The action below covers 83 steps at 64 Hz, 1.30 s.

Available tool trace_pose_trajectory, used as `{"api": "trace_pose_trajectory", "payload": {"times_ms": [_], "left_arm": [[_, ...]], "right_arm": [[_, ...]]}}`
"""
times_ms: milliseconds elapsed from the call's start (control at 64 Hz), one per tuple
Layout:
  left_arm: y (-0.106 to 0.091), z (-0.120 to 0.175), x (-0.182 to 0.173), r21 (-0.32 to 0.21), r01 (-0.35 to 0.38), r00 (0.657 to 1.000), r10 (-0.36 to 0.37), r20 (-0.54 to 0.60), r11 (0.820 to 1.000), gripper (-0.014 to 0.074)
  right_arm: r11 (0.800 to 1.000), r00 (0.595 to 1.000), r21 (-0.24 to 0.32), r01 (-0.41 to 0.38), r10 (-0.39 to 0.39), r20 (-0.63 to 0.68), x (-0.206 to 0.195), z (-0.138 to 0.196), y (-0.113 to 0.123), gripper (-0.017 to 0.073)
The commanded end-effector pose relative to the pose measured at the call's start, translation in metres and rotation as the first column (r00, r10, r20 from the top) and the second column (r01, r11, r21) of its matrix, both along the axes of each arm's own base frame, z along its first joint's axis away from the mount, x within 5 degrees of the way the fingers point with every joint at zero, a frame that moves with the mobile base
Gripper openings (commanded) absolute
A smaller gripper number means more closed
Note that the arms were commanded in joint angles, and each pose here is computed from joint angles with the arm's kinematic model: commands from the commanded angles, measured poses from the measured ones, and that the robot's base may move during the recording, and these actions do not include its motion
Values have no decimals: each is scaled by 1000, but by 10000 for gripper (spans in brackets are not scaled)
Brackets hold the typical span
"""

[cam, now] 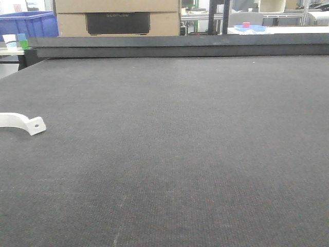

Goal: Grab PVC pipe and place in blue bin

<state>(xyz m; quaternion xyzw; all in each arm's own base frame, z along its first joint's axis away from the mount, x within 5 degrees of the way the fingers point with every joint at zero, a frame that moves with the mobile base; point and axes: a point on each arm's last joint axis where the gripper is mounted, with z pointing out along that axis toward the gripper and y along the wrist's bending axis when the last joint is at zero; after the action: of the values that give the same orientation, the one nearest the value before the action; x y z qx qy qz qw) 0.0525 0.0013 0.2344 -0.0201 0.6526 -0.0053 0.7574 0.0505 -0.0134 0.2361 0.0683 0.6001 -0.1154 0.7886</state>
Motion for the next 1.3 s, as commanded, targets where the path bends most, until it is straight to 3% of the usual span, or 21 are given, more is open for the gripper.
{"api": "trace_pose_trajectory", "payload": {"times_ms": [0,94,266,375,469,516,594,688,750,860,969,1016,1126,1282], "left_arm": [[0,28,-8,21,-10,998,9,68,1000,-111],[1,63,-22,67,-40,995,34,90,997,-111],[4,114,-25,88,-70,997,67,39,994,-111],[6,134,-7,86,-74,994,81,-75,994,-111],[8,140,16,80,-74,970,91,-226,994,-111],[8,144,25,71,-74,954,91,-285,995,-111],[9,145,40,65,-78,906,98,-412,995,-111],[10,148,55,67,-75,844,99,-528,995,-111],[10,144,66,72,-71,789,100,-606,995,-111],[9,134,82,73,-59,714,93,-693,996,-111],[9,121,98,71,-55,631,90,-771,996,-111],[9,115,106,72,-53,597,89,-797,996,-111],[8,104,120,71,-48,545,86,-834,996,-111],[7,91,135,57,-43,482,71,-873,997,-111]], "right_arm": [[1000,999,-21,1,0,34,-6,25,2,-167],[1000,1000,-14,1,-1,8,-17,54,5,-167],[1000,999,2,0,0,-54,-23,97,6,-167],[1000,988,28,2,2,-153,-10,113,3,-167],[997,942,76,12,14,-334,9,116,-2,-167],[995,901,102,21,25,-433,18,114,-5,-167],[990,824,138,40,46,-565,36,112,-9,-167],[981,694,179,72,79,-716,58,102,-15,-167],[976,607,199,94,102,-788,71,92,-18,-167],[968,488,220,124,133,-862,92,74,-24,-167],[963,422,229,141,151,-894,108,61,-28,-167],[958,417,247,144,167,-893,114,58,-28,-167],[945,421,291,151,205,-884,126,51,-29,-167],[938,369,302,170,224,-902,136,39,-31,-167]]}}
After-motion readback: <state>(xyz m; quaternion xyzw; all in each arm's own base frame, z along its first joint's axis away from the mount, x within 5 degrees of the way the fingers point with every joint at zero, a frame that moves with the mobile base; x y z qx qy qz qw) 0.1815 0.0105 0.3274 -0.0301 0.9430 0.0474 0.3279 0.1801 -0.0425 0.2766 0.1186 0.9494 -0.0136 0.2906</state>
